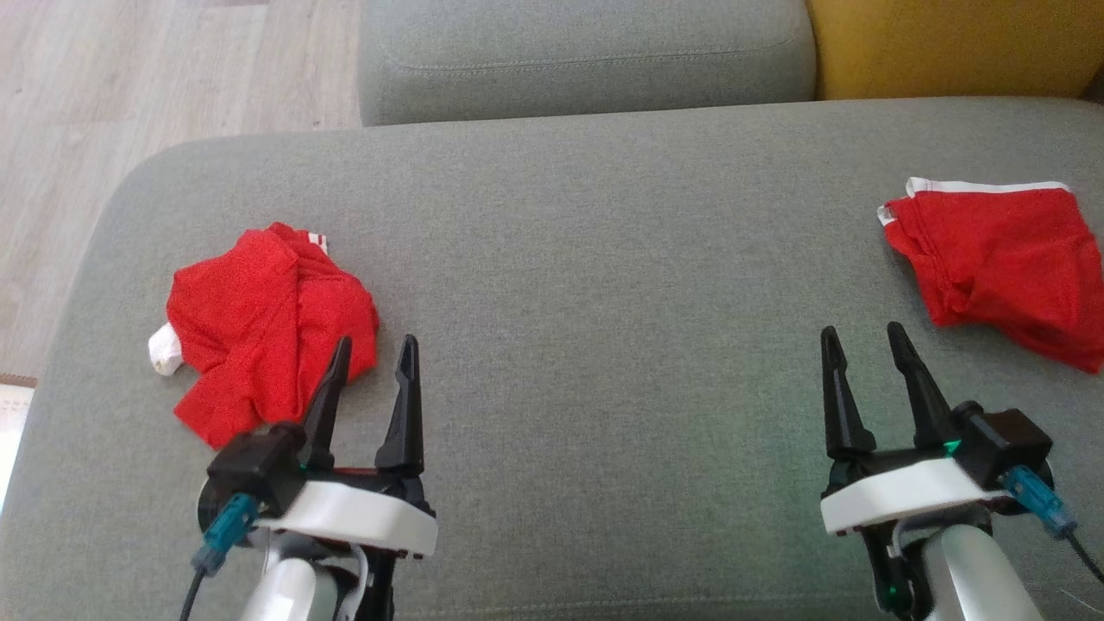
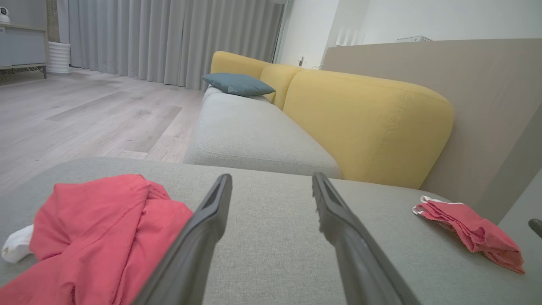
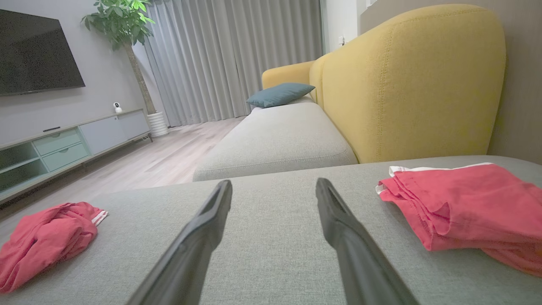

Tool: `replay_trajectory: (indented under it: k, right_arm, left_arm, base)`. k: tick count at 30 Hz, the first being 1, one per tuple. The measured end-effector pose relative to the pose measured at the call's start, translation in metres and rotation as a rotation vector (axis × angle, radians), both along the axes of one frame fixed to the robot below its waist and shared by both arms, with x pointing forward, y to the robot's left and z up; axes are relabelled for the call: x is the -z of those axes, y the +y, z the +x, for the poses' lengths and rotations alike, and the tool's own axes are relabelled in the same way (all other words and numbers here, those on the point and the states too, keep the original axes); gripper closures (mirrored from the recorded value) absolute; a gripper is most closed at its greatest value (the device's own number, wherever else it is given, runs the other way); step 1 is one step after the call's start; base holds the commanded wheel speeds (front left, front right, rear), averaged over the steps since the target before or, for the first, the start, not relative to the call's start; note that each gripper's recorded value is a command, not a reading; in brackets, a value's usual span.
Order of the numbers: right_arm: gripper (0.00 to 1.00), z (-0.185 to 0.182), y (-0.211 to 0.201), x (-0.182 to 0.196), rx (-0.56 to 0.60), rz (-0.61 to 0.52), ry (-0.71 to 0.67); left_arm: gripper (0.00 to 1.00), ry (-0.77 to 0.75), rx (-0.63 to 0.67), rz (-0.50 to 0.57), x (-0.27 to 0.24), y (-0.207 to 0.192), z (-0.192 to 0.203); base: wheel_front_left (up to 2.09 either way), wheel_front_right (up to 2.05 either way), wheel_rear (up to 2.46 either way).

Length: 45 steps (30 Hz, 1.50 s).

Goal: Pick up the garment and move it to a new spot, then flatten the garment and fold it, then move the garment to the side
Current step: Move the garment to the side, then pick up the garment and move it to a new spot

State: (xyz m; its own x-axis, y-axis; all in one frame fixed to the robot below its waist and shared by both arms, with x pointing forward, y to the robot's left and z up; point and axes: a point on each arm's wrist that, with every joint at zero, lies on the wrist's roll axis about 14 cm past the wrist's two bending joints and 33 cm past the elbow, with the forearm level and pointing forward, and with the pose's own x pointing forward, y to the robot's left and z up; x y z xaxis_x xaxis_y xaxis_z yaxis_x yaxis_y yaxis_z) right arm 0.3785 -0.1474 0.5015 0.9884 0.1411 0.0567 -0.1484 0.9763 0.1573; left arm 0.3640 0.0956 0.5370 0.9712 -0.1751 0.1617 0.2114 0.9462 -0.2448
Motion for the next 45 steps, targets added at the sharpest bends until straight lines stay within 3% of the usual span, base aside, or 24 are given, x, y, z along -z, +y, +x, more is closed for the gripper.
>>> replay_trajectory:
  k: [28, 45]
  right_arm:
    - [0.00, 0.001, 0.003, -0.003, -0.006, 0.027, -0.012]
    - [0.00, 0.013, 0.109, 0.017, -0.314, 0.029, 0.053]
  left_arm:
    - [0.00, -0.014, 0.005, 0.005, -0.004, 0.000, -0.002]
    - [0.00, 0.013, -0.303, 0.024, 0.004, 0.095, -0.029]
  base:
    - [0.00, 0.00, 0.00]
    - [0.00, 0.00, 0.00]
